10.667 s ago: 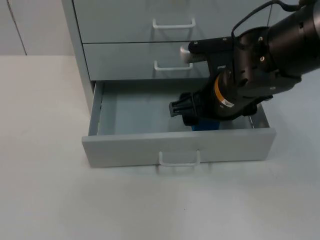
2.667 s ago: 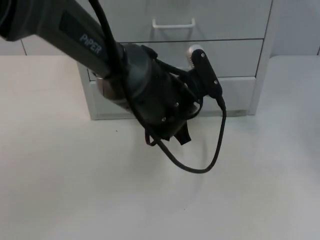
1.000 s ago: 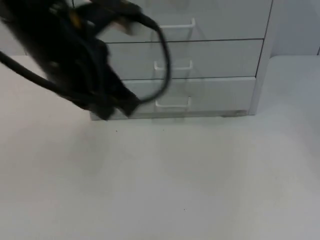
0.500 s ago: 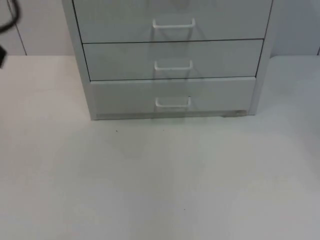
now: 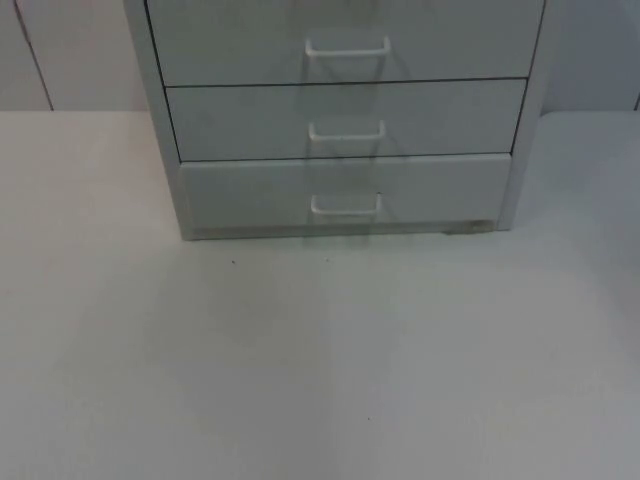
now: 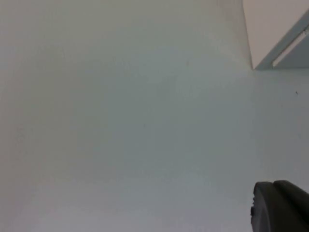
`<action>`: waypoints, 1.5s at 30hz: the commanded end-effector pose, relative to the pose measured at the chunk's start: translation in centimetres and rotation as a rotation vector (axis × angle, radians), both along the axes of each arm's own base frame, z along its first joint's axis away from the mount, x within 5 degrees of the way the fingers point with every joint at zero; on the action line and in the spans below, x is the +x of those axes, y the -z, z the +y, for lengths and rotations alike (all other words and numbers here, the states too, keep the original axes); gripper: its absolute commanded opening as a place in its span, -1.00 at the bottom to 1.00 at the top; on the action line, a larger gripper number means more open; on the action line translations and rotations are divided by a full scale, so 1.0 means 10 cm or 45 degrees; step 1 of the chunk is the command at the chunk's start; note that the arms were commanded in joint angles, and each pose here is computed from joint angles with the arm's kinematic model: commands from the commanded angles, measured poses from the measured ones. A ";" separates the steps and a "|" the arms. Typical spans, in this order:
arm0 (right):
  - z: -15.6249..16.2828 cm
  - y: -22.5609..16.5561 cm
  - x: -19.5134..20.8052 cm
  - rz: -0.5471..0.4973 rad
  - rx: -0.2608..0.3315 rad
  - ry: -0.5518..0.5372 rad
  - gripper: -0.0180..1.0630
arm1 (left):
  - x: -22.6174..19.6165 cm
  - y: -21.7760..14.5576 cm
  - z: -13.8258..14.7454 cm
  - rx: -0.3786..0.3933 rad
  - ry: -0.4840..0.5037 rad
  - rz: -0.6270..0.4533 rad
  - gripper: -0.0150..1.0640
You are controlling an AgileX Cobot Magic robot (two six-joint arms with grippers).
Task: Open the drawer with the left hand, place the block into the drawer with the right hand, then close the drawer with the left hand.
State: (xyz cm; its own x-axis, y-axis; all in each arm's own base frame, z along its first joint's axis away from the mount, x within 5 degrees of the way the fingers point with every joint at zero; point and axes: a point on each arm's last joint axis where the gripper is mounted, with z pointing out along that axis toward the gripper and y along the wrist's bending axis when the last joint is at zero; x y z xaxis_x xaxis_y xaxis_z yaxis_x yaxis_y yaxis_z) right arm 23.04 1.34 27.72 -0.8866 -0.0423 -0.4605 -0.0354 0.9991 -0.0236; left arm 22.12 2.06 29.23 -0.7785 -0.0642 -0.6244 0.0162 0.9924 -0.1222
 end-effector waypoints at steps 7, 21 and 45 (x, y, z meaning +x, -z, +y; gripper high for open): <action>0.00 -0.47 -0.33 -0.338 0.018 -0.041 0.41 | -0.41 -0.24 -0.25 0.063 0.114 -0.250 -0.98; 0.03 -1.07 -1.28 -0.816 0.095 -0.198 0.41 | -1.22 -0.50 -0.34 0.066 0.117 -0.647 -0.98; -0.07 -0.28 -2.45 -0.965 0.065 -0.232 0.41 | -2.19 0.01 -0.34 0.081 0.099 -0.785 -0.98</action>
State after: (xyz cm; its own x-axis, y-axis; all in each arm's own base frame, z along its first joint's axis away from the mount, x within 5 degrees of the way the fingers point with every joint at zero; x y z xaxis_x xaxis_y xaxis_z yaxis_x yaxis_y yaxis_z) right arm -1.42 0.68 31.44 -0.2827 -0.0992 -0.9541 -0.1884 0.9810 -0.0462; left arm 0.65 -1.37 29.53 -0.2735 0.0404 -0.9610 0.1420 0.9899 0.0011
